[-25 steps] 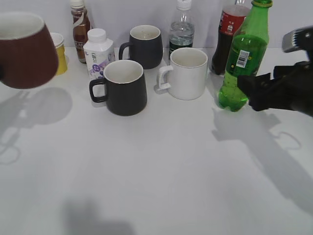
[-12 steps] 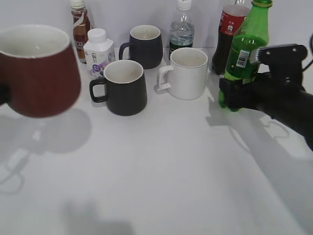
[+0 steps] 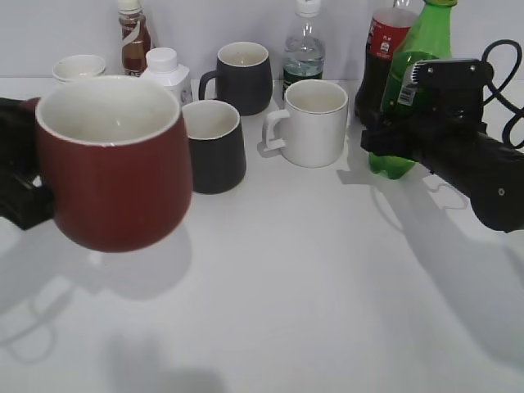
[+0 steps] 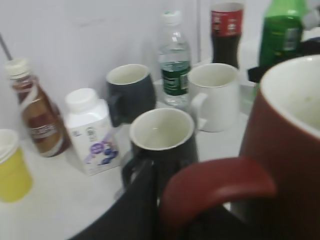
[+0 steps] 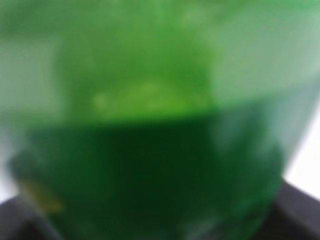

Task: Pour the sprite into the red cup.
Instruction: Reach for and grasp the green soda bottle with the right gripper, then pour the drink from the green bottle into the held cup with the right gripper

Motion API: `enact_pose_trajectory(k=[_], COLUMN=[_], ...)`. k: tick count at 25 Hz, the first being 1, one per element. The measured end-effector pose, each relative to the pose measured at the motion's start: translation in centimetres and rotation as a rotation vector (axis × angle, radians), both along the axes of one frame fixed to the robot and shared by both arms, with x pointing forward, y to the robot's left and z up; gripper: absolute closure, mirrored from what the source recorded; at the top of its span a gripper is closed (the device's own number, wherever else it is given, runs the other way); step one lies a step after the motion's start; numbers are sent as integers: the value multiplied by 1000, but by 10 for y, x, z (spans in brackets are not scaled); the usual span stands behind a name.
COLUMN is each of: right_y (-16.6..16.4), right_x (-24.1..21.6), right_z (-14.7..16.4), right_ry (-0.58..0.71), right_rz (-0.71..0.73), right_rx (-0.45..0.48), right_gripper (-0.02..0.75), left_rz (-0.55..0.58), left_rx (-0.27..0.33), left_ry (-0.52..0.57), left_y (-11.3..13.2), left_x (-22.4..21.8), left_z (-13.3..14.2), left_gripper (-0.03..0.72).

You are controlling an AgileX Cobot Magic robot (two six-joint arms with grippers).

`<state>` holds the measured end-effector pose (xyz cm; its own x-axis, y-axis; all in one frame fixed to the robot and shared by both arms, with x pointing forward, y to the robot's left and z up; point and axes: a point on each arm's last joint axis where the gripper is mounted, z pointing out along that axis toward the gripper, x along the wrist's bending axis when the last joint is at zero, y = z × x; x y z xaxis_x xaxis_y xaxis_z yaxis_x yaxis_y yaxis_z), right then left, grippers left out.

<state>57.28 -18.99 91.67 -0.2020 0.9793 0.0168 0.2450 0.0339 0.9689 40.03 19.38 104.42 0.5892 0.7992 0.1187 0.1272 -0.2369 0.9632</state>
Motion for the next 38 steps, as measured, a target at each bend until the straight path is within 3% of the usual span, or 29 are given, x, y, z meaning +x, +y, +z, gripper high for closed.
enact_pose_trajectory(k=[3,8,15,19,24,30,38], right_y=[0,-2,-4,4,16,24,33], right_x=[0,-3,-19,-33,-32,-32,-42], right_z=[1,6,72,116,142,148,136], right_ry=[-8,-13,-207,-357,-399,-445,-488], right_rz=[-2,-3,43,187,333,428,614], right_rx=[-10,-22,-28,-116,-273,-384,-580], right_gripper=[321,328,328,329,328,330,330], left_rz=[-23,-41,-106,-156,-175,-183,-222], left_rx=[7,31,-9,-9,-7,-59,-58], left_ry=[11,53,25,38,51,-5,-44], left_y=[-5,-14,-39,-56,-70,-80,-86], left_x=[-1,7,24,29,41,52,55], left_z=[-3,-16,-37,-55,-69,-62,-59], left_gripper=[617,617,617,617,617,617,617])
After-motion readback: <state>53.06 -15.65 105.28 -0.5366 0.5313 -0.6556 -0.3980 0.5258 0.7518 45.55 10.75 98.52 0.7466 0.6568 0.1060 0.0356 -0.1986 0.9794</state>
